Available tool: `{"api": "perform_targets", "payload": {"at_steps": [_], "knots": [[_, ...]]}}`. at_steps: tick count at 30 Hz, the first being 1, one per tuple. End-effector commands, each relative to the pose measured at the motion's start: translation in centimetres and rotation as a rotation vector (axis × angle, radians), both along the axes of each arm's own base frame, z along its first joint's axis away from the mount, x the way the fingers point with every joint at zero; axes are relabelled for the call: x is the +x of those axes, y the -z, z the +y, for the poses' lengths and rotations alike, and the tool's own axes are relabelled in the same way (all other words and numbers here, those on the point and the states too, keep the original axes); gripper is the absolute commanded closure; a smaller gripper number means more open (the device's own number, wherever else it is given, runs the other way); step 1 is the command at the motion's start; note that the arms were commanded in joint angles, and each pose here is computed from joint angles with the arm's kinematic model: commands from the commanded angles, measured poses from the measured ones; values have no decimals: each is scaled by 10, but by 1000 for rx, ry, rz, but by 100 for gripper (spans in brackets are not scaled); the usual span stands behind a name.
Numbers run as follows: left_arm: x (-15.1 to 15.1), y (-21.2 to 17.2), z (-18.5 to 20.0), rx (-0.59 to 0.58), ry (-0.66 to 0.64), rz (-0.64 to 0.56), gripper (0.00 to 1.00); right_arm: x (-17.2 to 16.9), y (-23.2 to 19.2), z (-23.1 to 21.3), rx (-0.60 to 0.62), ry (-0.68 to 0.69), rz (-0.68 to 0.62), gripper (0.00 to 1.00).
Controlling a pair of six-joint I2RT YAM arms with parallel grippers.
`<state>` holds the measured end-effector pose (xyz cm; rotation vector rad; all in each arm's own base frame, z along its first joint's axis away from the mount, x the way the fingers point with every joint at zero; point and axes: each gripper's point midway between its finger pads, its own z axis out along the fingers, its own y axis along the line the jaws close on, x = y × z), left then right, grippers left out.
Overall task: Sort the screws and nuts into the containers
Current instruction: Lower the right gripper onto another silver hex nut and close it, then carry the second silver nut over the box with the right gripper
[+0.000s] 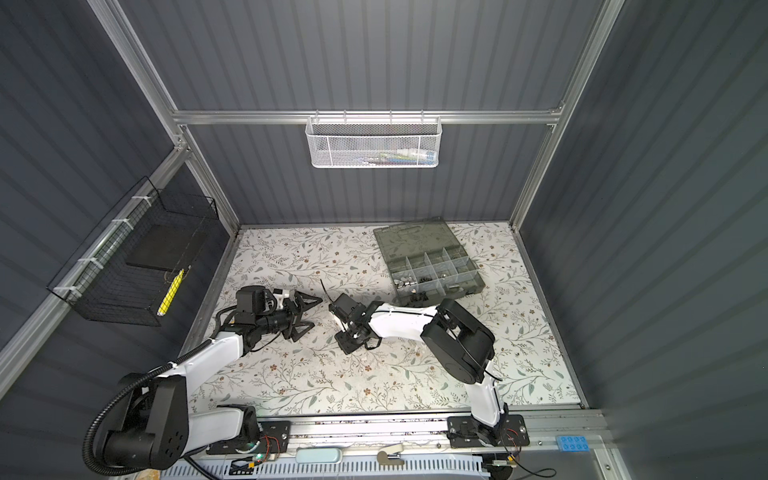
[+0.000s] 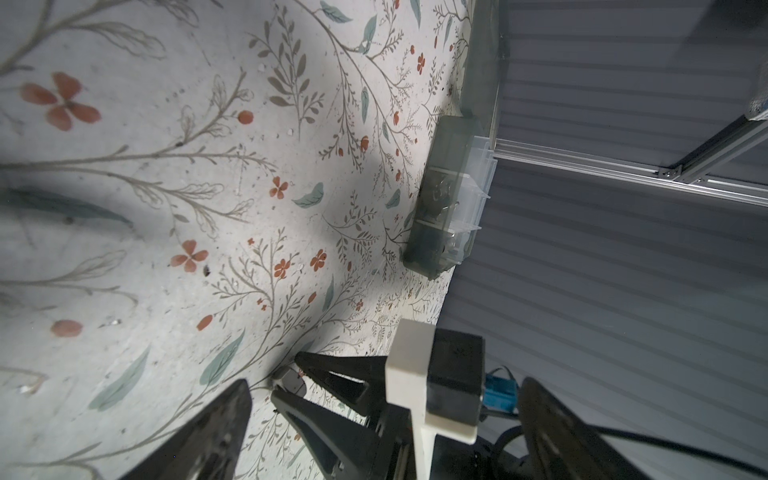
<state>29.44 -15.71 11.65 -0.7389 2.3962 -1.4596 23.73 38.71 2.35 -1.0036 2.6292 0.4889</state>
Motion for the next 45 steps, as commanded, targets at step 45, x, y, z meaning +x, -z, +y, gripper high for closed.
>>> {"api": "perform_targets", "payload": {"at_steps": [45], "knots": [[101,-62,-243,-68,453,-265,0,238,-78,-309,371,1030,88,91]]}}
